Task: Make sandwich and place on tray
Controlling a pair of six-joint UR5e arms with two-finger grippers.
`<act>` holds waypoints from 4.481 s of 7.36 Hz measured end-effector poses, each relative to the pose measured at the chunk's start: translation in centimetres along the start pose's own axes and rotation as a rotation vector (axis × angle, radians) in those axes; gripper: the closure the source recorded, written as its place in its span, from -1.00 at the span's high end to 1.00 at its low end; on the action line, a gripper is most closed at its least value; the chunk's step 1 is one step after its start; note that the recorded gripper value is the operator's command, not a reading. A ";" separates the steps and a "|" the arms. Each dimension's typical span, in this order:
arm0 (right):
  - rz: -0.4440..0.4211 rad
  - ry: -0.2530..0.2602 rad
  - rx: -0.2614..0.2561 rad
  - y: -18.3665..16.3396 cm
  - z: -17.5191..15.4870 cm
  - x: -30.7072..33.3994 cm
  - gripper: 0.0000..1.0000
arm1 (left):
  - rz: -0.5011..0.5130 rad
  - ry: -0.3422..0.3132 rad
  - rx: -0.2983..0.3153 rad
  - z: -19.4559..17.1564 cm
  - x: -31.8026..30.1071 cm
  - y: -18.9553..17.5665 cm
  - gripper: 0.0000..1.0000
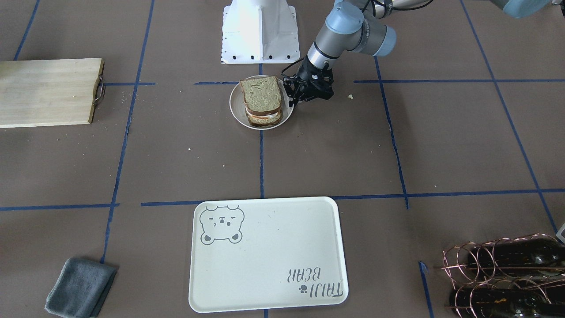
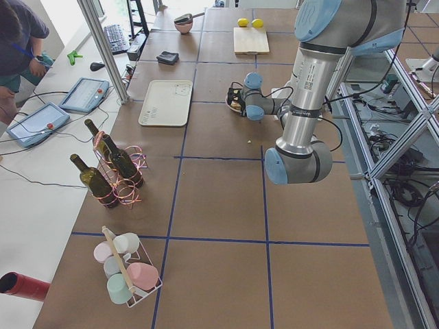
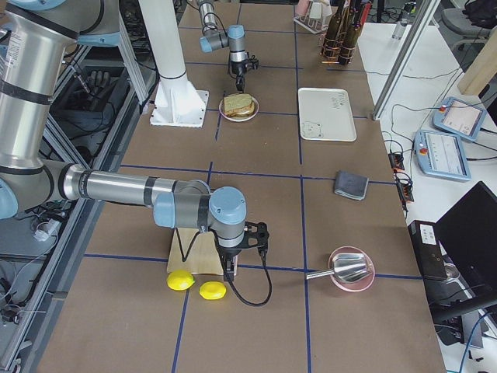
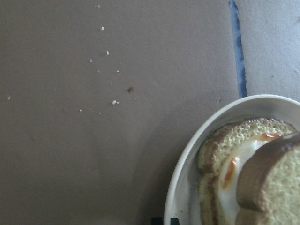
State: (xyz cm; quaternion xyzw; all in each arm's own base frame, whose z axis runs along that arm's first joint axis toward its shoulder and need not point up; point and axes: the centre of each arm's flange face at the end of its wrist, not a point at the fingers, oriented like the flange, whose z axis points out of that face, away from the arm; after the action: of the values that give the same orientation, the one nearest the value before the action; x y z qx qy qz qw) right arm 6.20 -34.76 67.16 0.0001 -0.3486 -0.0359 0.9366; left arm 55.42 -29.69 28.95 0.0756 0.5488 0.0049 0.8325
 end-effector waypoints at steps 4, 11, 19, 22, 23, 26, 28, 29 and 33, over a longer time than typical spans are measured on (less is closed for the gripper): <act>0.003 0.000 -0.003 0.0 0.2 0.2 1.00 | -0.040 0.046 -0.009 -4.2 -0.5 -7.2 -1.00; -0.010 0.001 0.013 0.1 0.2 0.2 1.00 | -0.473 0.047 0.114 -7.1 -0.7 -23.6 -1.00; -0.002 0.000 0.002 0.3 0.7 0.7 1.00 | -0.486 0.020 0.230 1.0 -1.2 -36.1 1.00; 0.004 0.000 -0.003 0.3 1.0 0.9 1.00 | -0.312 -0.026 0.200 -4.9 -0.8 -35.6 1.00; 0.005 0.000 -0.004 0.3 1.1 1.0 1.00 | -0.272 -0.046 0.166 -8.0 -1.5 -33.9 1.00; 0.006 -0.005 -0.004 0.2 1.1 0.9 1.00 | 0.000 -0.148 0.117 -17.7 -9.8 -26.4 1.00; 0.007 -0.017 -0.004 0.2 1.2 0.9 1.00 | 0.154 -0.251 0.137 -24.3 -19.8 -23.8 1.00; 0.007 -0.019 -0.005 0.2 1.2 0.9 1.00 | 0.244 -0.321 0.132 -27.4 -25.7 -23.2 1.00; 0.010 -0.021 -0.009 0.3 1.4 1.1 1.00 | 0.418 -0.424 -0.005 -39.0 -49.7 -17.7 1.00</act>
State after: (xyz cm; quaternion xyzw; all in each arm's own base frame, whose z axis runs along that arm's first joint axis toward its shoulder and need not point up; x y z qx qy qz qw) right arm 6.11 -34.54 68.98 -0.0062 -0.3580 -0.0329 0.9331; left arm -1.32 -47.02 56.98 0.1842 0.3354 0.1618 0.9096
